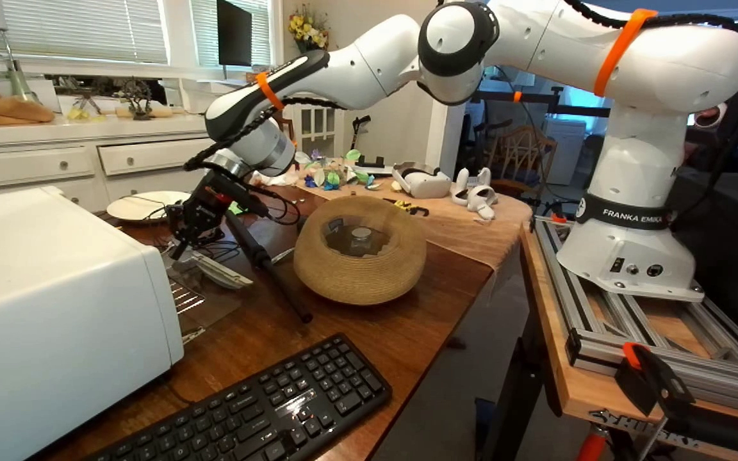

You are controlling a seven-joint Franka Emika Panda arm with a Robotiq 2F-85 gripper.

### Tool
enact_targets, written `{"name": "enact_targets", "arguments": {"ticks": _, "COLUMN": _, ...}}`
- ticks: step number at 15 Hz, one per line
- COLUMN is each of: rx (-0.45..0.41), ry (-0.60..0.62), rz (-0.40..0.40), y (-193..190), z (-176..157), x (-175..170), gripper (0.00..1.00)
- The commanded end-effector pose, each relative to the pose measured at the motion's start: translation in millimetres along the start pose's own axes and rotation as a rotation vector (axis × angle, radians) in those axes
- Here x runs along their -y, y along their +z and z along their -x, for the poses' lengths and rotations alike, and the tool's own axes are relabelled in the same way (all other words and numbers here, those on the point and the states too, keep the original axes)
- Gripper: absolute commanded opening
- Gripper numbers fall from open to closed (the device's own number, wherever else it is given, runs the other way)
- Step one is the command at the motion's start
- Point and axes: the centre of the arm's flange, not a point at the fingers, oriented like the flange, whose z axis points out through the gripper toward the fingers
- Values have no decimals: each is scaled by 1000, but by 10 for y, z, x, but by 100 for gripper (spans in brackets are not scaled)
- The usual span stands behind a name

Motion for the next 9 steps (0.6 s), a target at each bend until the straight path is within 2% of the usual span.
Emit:
{"name": "enact_targets", "arguments": {"ticks": 1, "rx": 74, "ry": 12, "rz": 12, "y": -10, "z": 370, "x": -6, "gripper": 0}}
{"name": "enact_targets", "arguments": {"ticks": 9, "rx": 132, "ry": -10, "rz": 18, "y": 76, "z": 618, "x": 150, "gripper": 0}}
